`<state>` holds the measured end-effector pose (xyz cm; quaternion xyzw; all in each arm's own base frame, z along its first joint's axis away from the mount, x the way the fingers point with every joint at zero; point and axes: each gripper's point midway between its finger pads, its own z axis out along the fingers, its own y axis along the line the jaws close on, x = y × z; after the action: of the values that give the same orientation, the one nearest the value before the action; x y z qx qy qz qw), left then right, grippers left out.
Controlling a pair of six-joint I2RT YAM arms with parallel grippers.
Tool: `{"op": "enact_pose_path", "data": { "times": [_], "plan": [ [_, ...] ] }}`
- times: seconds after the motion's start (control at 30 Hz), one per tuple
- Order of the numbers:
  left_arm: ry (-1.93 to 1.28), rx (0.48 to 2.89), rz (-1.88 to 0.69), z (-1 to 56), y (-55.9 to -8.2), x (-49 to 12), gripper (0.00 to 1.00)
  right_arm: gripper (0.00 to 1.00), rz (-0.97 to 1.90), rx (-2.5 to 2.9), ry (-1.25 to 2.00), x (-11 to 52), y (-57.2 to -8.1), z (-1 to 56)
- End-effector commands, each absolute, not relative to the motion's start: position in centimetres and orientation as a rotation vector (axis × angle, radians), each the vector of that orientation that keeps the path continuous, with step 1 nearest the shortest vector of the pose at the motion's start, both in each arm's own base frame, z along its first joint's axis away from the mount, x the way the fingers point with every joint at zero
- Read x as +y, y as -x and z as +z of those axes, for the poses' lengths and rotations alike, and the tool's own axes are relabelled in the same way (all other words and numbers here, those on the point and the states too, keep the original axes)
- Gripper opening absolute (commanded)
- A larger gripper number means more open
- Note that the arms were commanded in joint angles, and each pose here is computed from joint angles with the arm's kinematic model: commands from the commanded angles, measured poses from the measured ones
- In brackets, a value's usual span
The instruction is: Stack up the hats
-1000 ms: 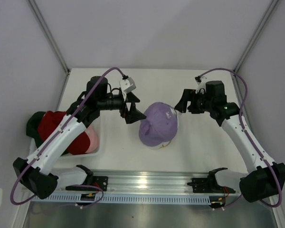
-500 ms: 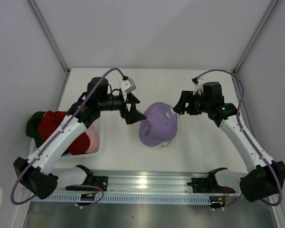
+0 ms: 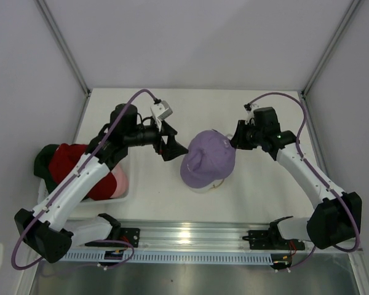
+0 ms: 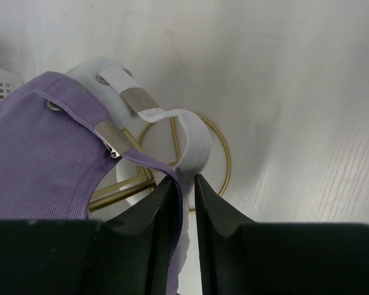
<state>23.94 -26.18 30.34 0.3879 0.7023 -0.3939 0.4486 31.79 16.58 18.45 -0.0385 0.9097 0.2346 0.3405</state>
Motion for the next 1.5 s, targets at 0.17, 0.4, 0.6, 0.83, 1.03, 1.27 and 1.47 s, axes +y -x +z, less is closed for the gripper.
{"op": "enact_pose_path", "data": {
  "times": [0.17, 0.4, 0.6, 0.83, 1.03, 1.27, 1.47],
  "plan": [
    [-0.448, 1.931, -0.952, 28.6, -25.7, -23.9, 0.99, 0.2, 0.53, 2.543, -0.056, 16.1, -31.4, 11.3],
    [-0.147, 2.008, -0.852, 25.3, -25.2, -21.3, 0.99, 0.18, 0.503, 2.639, -0.107, 16.4, -30.2, 7.6],
    [0.106, 2.067, -0.828, 23.0, -25.2, -19.7, 0.9, 0.26, 0.51, 2.61, -0.113, 16.8, -30.3, 9.0],
    [0.302, 2.148, -0.864, 17.9, -25.1, -19.8, 0.9, 0.34, 0.513, 2.581, -0.115, 16.9, -30.5, 10.5],
    [0.322, 2.094, -1.02, 18.1, -25.6, -21.8, 0.78, 0.33, 0.498, 2.619, -0.098, 16.8, -30.1, 9.4],
    [0.27, 2.014, -1.122, 20.1, -26.2, -23.4, 0.55, 0.33, 0.507, 2.606, -0.098, 16.9, -30.2, 9.8],
    [0.258, 2.035, -1.167, 19.6, -26.4, -24.5, 0.44, 0.32, 0.516, 2.603, -0.112, 17.0, -30.3, 9.6]
  ]
}}
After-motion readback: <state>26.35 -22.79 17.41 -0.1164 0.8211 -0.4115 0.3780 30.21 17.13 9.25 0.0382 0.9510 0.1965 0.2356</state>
